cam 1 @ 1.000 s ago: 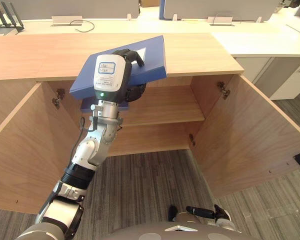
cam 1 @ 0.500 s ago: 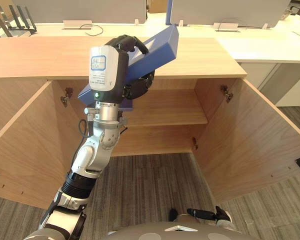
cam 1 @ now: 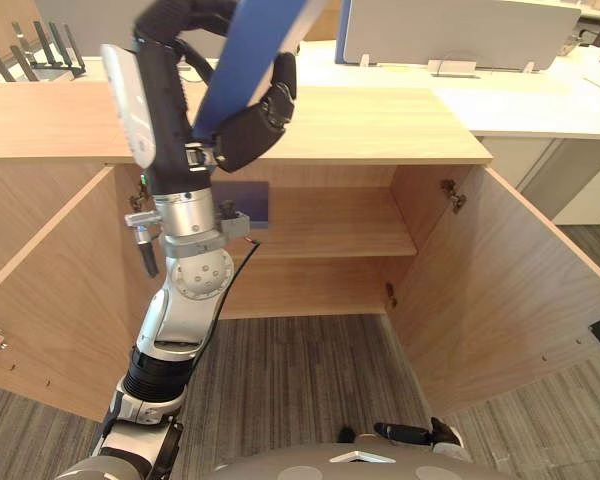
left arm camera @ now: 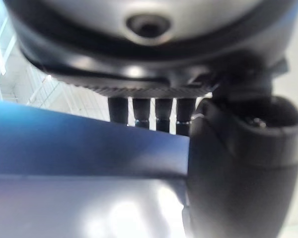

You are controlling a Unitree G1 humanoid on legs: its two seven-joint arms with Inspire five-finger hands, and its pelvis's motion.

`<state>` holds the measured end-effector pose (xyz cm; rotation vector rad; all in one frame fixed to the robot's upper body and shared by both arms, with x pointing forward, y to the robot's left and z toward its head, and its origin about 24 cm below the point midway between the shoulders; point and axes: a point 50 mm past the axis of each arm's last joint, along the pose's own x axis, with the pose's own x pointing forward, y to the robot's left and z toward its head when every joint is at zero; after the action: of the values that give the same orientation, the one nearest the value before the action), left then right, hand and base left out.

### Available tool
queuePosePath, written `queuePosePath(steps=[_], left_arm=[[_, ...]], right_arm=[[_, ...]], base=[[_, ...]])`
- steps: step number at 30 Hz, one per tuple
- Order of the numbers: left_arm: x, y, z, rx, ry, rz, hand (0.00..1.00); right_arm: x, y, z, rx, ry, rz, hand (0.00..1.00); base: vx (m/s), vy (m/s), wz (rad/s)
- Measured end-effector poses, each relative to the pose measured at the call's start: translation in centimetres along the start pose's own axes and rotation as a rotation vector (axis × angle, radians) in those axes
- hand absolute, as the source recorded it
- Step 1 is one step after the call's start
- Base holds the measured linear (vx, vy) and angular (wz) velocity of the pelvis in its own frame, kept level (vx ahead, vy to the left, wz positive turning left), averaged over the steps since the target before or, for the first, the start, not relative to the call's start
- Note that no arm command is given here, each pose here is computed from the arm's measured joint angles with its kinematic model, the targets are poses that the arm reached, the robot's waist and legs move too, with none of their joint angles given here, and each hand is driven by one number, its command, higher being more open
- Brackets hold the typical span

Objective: Walk over to the cabinet, pick up the folder, carry it to the office cabinet, place the folder inside the office cabinet, then close the office cabinet door

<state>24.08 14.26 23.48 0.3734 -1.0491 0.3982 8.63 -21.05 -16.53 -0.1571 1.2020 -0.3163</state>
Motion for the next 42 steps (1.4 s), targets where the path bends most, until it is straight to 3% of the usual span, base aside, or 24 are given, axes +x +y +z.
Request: queuePosePath(steps=[6,13,16,20,27,33,42], left_arm=[[0.7,1.1,1.0,-0.171,-0.015,0.081,0.00],[1.2,2.4,0.8,-0.496,0.041,0.133,0.00],[1.4,3.1,0.5,-0.584,0.045,0.144,0.00],[1.6,3.7,0.3,-0.734,0.054,0.137,0.00],[1.5,3.7,-1.2,-0.837,0.103,0.091,0.00],[0.7,4.5,-4.8,-0.848,0.245,0.151,0.00],[0.0,4.9,-7.7,-0.858,0.359,0.084,0.00]], right_arm=[[0.0,0.1,-0.1,-0.013,0.002,0.006,1.00],[-0.1,0.5,0.4,-0.091,-0.028,0.034,1.00],[-0.2,0.9,1.8,-0.162,-0.096,0.059,1.00],[-1.5,3.5,6.6,-0.146,-0.309,0.149,1.00],[-5.7,4.2,14.4,0.113,-0.673,0.334,1.00],[-8.6,1.7,18.0,0.434,-0.866,0.499,1.00],[-10.9,-3.5,21.7,0.688,-1.075,0.486,1.00]], base=[[-0.01,-0.002,0.03],[0.00,-0.002,0.03],[0.00,0.000,0.00],[0.00,0.001,-0.01],[0.00,0.000,0.00],[0.00,0.000,0.00],[0.00,0.004,-0.02]])
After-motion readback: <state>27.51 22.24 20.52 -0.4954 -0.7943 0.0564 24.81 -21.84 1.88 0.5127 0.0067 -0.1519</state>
